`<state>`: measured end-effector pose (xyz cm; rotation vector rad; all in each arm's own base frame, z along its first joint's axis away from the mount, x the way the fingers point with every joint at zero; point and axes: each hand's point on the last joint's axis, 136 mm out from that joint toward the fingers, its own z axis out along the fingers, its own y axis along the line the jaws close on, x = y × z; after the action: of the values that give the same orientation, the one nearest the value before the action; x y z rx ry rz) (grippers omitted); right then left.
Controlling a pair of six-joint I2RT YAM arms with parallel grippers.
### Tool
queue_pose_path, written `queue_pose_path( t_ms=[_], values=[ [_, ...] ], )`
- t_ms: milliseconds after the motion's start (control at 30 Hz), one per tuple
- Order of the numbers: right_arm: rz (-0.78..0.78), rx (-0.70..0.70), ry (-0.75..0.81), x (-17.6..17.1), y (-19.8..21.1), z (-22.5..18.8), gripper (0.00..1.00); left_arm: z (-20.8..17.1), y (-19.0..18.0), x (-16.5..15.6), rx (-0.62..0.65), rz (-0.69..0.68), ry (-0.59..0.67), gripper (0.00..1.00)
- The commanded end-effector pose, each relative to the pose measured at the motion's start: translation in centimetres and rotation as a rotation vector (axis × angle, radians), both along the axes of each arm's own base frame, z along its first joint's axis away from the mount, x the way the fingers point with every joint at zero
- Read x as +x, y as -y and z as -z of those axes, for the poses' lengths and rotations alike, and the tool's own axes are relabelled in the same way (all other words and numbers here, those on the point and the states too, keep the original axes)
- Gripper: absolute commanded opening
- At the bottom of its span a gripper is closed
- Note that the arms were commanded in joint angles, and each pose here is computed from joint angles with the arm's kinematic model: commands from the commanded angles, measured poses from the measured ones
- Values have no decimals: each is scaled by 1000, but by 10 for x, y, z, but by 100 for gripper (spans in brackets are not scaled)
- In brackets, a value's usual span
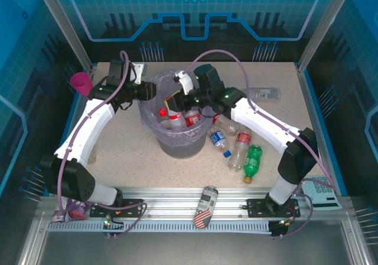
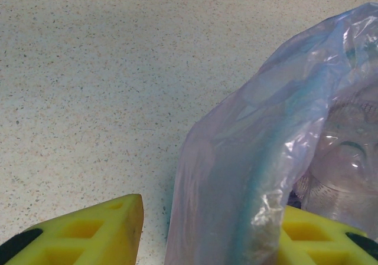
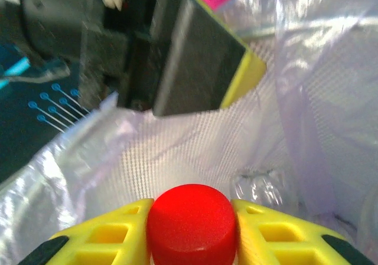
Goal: Put the plastic bottles in the bin
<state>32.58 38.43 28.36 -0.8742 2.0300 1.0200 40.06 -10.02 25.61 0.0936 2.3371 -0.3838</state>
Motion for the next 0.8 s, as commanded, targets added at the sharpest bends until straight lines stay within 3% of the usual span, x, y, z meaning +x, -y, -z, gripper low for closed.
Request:
queue_pose_path(
  t_ms=[0, 467, 633, 767],
  values=[
    [-49, -12, 25, -8, -8, 14, 35, 67, -8, -12, 85, -12, -199, 48],
    [-95, -120, -66, -20, -19, 79, 39, 65, -7, -13, 84, -11, -192, 48],
    [-90, -142, -59, -22, -18, 84, 46, 65, -7, -13, 85, -11, -192, 48],
    [-90, -114, -46, -23, -19, 72, 60, 65, -7, -13, 85, -11, -192, 48]
  ],
)
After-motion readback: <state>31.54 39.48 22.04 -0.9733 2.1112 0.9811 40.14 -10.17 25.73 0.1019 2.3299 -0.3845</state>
